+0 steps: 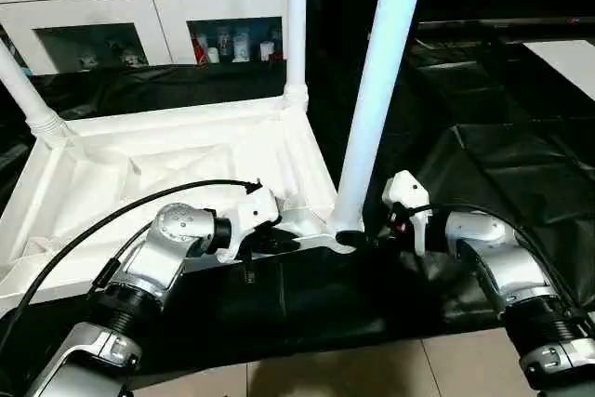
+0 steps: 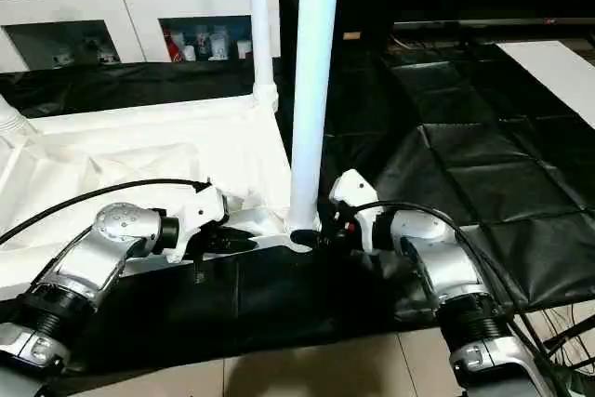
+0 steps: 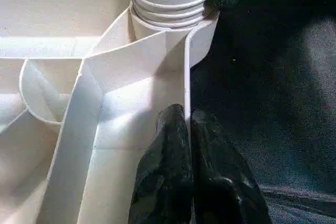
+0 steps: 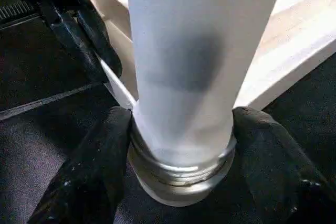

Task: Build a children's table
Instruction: Rotate leg to tighten

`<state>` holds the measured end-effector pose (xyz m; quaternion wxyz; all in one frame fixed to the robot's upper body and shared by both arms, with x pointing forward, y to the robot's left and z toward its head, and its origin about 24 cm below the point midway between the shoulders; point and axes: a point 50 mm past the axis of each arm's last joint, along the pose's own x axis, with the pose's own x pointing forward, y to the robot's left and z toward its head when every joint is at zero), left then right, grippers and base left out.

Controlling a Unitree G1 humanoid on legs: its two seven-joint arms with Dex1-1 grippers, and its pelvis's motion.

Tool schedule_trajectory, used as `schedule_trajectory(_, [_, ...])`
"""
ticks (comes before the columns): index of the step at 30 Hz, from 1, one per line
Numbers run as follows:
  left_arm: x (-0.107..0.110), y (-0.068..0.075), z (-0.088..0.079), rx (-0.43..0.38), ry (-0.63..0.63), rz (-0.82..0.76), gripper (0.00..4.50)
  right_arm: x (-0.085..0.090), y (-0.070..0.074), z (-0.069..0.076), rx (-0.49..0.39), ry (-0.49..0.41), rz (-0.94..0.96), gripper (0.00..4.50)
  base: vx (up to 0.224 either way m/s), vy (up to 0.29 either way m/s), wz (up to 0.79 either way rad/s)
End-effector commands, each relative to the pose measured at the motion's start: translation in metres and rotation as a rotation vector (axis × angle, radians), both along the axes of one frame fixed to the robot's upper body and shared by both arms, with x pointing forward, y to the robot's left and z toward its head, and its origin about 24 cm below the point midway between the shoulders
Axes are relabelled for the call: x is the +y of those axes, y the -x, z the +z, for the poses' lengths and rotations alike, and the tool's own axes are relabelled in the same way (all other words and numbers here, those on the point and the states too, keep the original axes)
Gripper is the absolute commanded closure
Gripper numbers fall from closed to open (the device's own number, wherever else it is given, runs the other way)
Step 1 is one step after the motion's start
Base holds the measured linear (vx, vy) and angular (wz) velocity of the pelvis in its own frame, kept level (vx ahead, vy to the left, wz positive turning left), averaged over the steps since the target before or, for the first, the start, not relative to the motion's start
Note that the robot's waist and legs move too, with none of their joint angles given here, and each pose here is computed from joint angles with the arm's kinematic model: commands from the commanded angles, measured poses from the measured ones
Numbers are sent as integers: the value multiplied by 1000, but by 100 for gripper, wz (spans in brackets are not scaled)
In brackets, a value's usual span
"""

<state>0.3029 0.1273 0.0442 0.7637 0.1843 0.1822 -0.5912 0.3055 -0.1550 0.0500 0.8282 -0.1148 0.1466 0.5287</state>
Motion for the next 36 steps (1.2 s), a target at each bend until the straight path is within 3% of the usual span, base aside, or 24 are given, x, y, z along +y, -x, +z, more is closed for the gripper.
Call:
schedule_trajectory(1, [-5, 8, -10, 63, 26, -39, 450, -1, -1, -3, 14, 7, -8, 177, 0, 0, 0])
schedule_trajectory(7, [-6, 7, -11, 68, 21, -15, 450, -1, -10, -7, -14, 30, -136, 189, 0, 0, 0])
schedule_trajectory(11, [-10, -3, -13, 45, 3, 75, 450, 0, -24, -8, -44, 11, -324, 189, 0, 0, 0])
schedule_trajectory(12, [-16, -14, -14, 19, -19, 153, 450, 7, -30, -7, -36, -31, -428, 189, 0, 0, 0])
schedule_trajectory(16, [-24, -23, -14, 3, -35, 233, 450, 16, -34, -9, -20, -64, -526, 189, 0, 0, 0])
schedule_trajectory(17, [-33, -32, -13, -6, -38, 312, 450, 24, -39, -13, -1, -70, -636, 189, 0, 0, 0])
schedule_trajectory(23, [-51, -50, -10, -34, -57, 483, 450, 48, -49, -19, -4, -7, -861, 189, 0, 0, 0])
schedule_trajectory(28, [-58, -53, -9, -58, -66, 483, 450, 74, -50, -14, -4, -58, -817, 189, 0, 0, 0])
schedule_trajectory(32, [-58, -51, -11, -58, -72, 459, 450, 79, -51, -12, 4, -95, -799, 189, 0, 0, 0])
schedule_trajectory(34, [-58, -51, -12, -60, -72, 452, 450, 79, -51, -12, 9, -99, -797, 119, 0, 0, 0])
schedule_trajectory(36, [-58, -49, -15, -55, -72, 433, 450, 75, -52, -12, 13, -103, -808, 119, 0, 0, 0])
